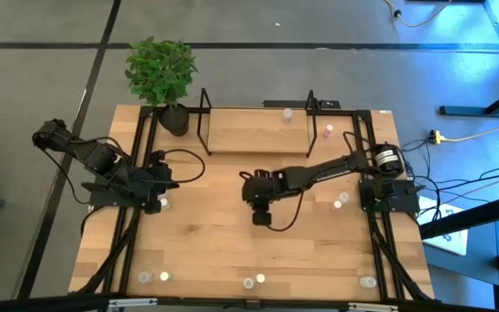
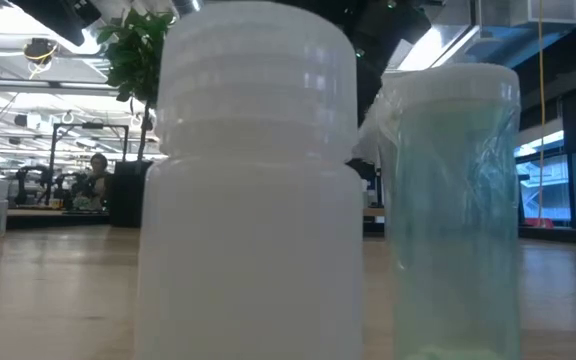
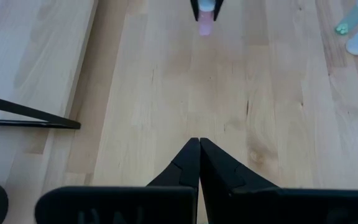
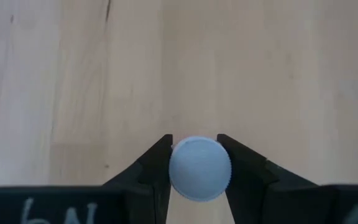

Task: Pick and place medicine bottles onto shelf by color
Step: Put the bottom left pink medicine bottle on the shelf

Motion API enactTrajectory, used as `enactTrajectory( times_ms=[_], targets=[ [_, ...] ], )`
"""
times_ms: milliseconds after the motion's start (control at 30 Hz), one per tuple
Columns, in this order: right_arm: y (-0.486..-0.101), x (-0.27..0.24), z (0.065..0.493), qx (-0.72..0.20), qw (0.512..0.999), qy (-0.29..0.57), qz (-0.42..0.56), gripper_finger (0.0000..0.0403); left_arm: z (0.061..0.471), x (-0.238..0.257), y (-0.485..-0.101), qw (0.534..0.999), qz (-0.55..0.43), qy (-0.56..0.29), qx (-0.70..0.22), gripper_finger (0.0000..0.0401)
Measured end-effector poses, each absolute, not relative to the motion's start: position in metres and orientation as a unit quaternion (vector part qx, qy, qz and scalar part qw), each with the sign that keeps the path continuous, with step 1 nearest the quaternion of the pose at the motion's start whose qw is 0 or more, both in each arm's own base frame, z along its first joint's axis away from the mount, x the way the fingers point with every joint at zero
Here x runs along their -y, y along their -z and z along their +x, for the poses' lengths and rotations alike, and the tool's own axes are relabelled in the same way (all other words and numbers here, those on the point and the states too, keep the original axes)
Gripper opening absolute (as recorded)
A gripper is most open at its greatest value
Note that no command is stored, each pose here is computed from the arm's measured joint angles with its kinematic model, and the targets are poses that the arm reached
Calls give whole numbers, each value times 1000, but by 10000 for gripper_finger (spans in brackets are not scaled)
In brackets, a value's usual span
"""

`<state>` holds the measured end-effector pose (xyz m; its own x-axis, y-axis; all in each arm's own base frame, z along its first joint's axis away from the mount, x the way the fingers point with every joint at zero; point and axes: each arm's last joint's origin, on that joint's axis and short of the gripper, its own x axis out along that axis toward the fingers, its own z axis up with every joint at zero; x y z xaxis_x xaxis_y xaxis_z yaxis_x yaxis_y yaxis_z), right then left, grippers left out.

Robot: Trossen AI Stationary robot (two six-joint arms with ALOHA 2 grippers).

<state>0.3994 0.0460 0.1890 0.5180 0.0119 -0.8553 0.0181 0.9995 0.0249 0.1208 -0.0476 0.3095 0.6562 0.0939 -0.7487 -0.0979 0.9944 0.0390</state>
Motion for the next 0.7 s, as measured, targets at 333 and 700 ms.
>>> enactTrajectory(
  times_ms=[333,700],
  targets=[
    [-244,-4,403,-468,881,53,54,123,121,48,-310,912,-4,-51,-407,0],
    [-307,75,392,-479,858,149,109,123,122,47,-311,916,7,-74,-395,0]
  ],
)
